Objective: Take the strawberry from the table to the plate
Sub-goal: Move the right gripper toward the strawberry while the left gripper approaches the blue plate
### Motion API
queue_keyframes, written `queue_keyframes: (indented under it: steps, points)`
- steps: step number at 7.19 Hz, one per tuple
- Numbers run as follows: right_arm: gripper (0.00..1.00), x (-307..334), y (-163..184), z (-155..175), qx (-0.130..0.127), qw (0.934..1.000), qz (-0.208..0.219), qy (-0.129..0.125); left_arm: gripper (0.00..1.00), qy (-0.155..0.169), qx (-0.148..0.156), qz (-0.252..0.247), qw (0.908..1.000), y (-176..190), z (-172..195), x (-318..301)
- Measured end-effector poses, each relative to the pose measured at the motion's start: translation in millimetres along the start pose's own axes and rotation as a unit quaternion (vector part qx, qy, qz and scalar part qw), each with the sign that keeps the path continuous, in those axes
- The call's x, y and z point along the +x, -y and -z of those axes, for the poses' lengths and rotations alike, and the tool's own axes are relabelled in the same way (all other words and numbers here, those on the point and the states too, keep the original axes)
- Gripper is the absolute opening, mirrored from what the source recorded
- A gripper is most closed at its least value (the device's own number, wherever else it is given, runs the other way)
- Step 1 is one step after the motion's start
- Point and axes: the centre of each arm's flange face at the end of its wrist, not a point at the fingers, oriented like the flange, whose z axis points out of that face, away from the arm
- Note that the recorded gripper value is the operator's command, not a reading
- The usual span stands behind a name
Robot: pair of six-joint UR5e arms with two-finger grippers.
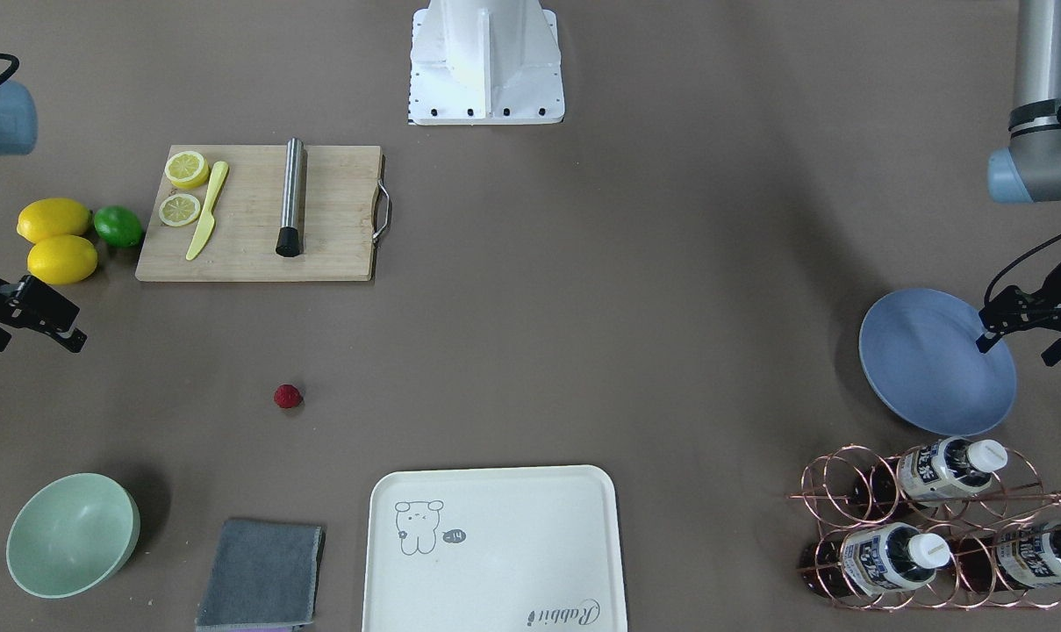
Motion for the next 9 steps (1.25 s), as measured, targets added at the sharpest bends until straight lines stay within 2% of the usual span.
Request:
queue_keyframes:
  steps: [6,7,9]
  points:
    - [1.00,-21.1,3.4,-2.4,0.009,1.0000,-0.004,0.001,0.98,0.006,-0.003,0.004,1.0000,-1.0,-14.0,-9.5]
    - [1.00,-21.0,3.6,-2.5,0.010,0.9999,-0.004,0.000,0.98,0.000,-0.005,0.009,1.0000,2.5,-13.4,-10.8]
    - [1.00,-19.1,3.1,-2.5,0.011,0.9999,-0.005,-0.002,0.98,-0.033,-0.014,0.029,0.9989,10.4,-0.2,-22.2]
